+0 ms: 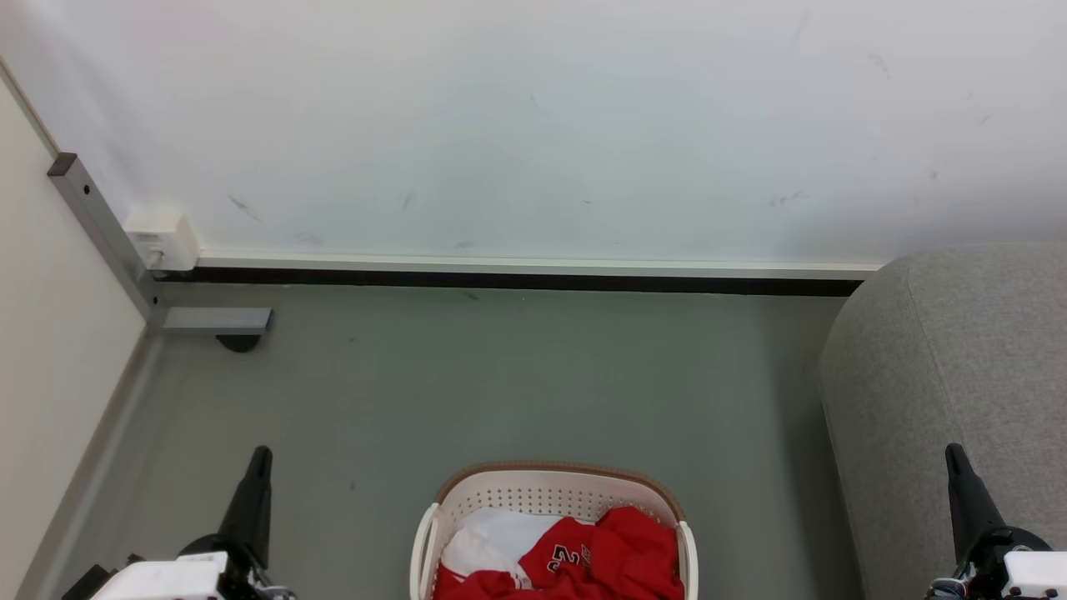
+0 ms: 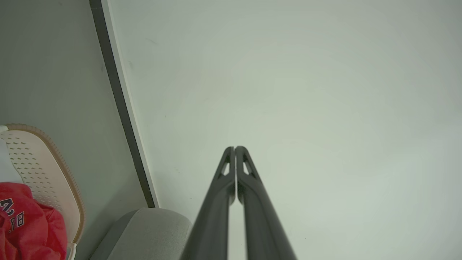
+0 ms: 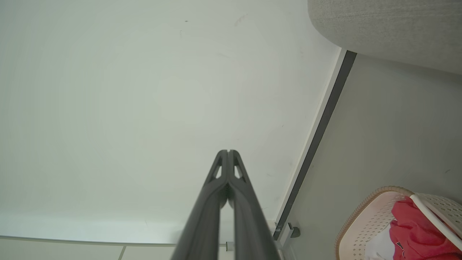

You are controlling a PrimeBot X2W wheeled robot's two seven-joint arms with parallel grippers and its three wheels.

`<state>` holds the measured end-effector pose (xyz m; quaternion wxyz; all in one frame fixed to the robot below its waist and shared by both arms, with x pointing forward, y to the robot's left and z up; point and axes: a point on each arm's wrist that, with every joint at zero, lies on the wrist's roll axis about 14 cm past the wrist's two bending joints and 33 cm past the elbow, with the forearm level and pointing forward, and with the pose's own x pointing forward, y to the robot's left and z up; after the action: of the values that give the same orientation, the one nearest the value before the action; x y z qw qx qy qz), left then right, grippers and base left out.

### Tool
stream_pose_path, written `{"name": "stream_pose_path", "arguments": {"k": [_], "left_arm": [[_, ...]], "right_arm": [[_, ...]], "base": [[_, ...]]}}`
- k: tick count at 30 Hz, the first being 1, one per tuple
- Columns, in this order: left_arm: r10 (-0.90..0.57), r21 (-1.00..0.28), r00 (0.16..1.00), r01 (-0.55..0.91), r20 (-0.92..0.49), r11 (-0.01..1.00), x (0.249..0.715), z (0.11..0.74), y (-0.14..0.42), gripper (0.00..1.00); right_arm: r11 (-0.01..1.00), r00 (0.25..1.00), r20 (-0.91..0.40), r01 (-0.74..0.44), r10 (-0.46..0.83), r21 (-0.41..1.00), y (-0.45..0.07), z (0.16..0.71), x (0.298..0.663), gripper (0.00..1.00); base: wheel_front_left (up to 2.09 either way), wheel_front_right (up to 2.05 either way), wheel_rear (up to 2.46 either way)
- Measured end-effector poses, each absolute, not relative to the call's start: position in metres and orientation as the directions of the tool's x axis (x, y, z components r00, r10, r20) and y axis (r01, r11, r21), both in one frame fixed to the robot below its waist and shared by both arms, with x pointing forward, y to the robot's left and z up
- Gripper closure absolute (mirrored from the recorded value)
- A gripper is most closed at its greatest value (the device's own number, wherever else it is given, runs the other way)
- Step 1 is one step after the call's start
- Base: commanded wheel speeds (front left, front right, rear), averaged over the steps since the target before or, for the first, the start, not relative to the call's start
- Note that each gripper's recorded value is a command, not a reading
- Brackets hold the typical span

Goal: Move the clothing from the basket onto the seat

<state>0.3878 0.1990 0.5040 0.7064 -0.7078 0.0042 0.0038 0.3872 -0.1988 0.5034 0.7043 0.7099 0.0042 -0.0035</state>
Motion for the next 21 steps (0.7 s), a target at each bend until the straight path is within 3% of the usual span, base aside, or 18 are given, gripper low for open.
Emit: {"name": "stream_pose_path", "arguments": {"k": [21], "left_arm": [[-0.001,-1.000,1.000,-0.011,-0.011,-0.002,0.3878,0.5041,0.1990,1.00]], "right_arm": [[-0.008,1.000,-0.011,0.011,0.001,1.000,-0.1988,0.5035,0.3872,1.00]], "base": [[0.00,0.00,0.00]]}}
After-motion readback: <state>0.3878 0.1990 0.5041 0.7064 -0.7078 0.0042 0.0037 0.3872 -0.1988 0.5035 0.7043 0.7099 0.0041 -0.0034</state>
